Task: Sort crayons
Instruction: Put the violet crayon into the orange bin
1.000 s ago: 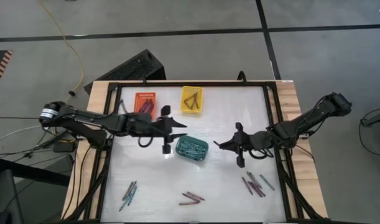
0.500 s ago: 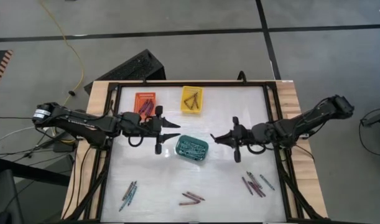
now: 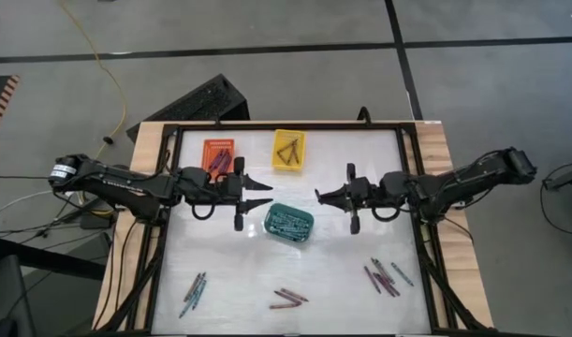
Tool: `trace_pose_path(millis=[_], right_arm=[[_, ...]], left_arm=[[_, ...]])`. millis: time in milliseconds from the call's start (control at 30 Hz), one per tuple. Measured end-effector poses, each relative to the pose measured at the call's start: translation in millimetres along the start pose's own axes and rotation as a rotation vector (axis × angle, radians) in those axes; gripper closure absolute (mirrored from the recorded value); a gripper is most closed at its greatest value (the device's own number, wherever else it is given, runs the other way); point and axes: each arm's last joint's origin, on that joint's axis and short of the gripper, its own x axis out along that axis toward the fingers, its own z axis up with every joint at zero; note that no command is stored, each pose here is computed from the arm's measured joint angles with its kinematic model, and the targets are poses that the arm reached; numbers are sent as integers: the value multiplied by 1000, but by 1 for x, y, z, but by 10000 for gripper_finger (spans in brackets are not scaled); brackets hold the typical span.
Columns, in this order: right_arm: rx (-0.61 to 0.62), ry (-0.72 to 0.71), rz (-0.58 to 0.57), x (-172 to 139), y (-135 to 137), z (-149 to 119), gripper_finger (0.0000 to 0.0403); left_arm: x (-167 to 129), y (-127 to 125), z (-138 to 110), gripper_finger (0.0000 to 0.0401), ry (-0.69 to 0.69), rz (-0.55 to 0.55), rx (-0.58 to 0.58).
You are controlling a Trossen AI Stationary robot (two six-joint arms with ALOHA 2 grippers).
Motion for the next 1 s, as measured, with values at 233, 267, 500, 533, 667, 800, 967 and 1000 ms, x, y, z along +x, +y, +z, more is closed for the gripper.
trace_pose_path(millis=[233,267,500,533,667,800,967,1000], right_arm=[[-13,-39,32,10,-9,0,403],[-14,-48,41,13,-10,-1,403],[-26,-38,66,39,-16,-4,403],[-34,-31,65,42,-16,-3,403],[-73,-1,74,58,-18,7,403],[-104,0,88,74,-19,19,403],[-147,38,89,92,-18,24,403],[-153,47,89,95,-18,23,403]], left_arm=[[1,8,-1,276,8,49,-5],[1,10,-1,276,6,57,-6],[3,28,-2,276,-2,60,-24],[3,30,-2,276,-3,66,-35],[3,35,-3,276,-3,60,-74],[3,35,-4,276,10,36,-77],[1,36,-7,276,51,40,-53],[0,37,-6,276,48,45,-44]])
